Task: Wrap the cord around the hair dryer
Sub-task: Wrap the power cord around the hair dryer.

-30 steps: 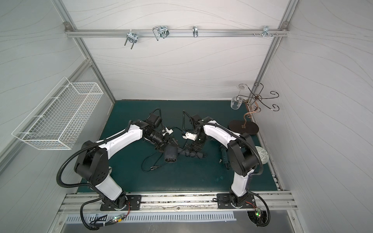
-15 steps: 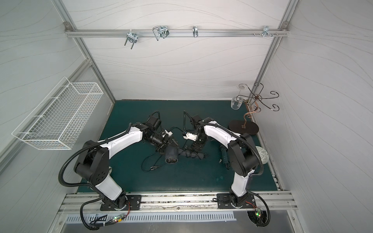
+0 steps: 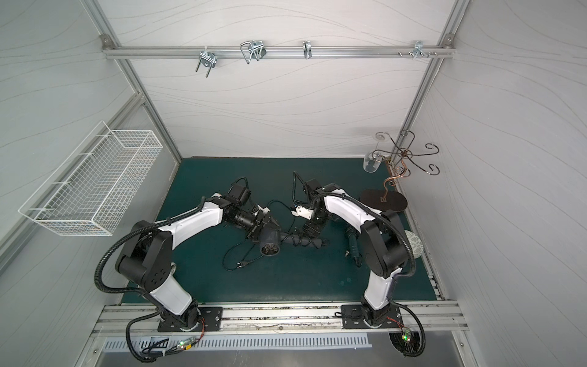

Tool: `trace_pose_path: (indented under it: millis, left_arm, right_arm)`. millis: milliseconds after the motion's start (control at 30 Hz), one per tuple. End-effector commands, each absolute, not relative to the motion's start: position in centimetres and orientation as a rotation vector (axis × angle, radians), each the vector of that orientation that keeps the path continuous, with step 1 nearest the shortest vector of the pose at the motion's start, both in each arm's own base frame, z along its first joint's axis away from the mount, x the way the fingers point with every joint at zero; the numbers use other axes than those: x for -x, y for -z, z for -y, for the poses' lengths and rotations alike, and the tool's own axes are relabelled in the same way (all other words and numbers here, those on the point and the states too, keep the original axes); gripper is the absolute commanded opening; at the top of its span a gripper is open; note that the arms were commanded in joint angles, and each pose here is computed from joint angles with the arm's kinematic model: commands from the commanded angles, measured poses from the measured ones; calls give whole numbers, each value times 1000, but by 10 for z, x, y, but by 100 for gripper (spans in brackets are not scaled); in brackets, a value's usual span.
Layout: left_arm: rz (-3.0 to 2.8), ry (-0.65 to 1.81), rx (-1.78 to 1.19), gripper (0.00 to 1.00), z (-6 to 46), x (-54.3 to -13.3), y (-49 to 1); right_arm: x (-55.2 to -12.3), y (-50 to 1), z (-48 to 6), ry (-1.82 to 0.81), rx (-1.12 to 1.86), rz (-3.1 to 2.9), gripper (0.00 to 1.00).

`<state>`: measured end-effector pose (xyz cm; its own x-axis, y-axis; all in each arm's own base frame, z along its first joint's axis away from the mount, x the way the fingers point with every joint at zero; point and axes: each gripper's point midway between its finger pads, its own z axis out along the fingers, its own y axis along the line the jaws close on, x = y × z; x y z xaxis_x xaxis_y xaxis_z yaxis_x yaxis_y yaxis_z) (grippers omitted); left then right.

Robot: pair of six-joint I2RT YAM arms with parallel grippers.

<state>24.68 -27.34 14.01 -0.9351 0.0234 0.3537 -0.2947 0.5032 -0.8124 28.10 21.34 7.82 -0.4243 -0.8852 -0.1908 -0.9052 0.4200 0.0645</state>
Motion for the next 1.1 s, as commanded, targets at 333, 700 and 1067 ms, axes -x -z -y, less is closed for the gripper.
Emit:
trace_pose_path:
  millis: [333,700,1067]
  left_arm:
    - [2368,-1587,-160,0,282,-257,-166]
    - [2352,-1593,-166,0,282,-255,-164]
    - [2341,-1608,-158,0,282,-254,-168]
  right_arm:
    - [-279,-93,-210,-342,1542,-2571,73]
    - [-289,-97,-204,-346,1477,-2593,75]
    - [-296,-96,-193,-320,1423,-2632,76]
